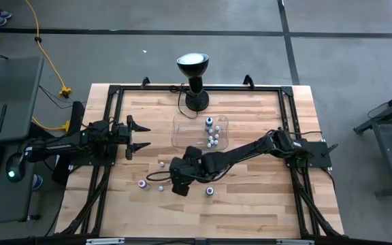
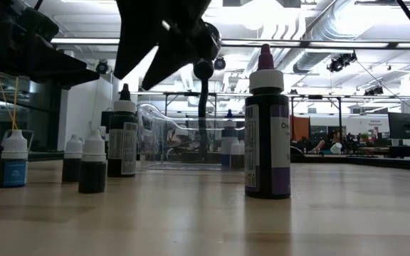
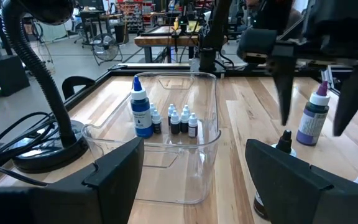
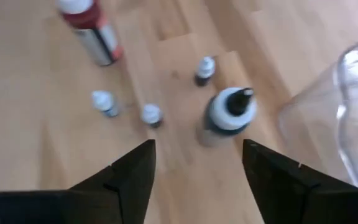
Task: Pick & Place food coloring
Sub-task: Put the black food coloring bottle into the transparent bin
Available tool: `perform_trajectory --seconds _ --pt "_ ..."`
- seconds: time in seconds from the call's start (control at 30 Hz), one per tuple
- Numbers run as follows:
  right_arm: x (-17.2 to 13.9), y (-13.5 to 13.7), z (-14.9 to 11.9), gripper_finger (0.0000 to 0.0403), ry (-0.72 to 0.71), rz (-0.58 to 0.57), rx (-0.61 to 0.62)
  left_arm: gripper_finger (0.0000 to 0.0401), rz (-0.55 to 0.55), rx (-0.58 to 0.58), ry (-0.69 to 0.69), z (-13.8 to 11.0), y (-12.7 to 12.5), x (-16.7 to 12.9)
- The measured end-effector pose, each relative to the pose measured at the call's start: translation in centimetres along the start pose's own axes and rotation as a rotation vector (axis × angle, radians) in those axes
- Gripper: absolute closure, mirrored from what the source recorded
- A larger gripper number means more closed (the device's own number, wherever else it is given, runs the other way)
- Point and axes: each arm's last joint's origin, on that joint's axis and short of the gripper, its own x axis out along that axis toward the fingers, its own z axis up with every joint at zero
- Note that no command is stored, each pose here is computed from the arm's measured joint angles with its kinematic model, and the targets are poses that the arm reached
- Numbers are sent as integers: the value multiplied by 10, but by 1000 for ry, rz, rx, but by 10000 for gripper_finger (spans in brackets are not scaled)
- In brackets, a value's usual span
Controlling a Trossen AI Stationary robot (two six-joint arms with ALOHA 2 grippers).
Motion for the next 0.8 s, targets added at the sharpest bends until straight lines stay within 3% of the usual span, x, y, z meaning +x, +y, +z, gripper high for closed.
perform_trajectory --seconds 0.33,0.8 --pt "26 -11 -11 161 -34 -24 56 123 0 0 0 0 0 0" --pt "38 -12 -11 163 -155 -34 76 123 0 0 0 0 0 0"
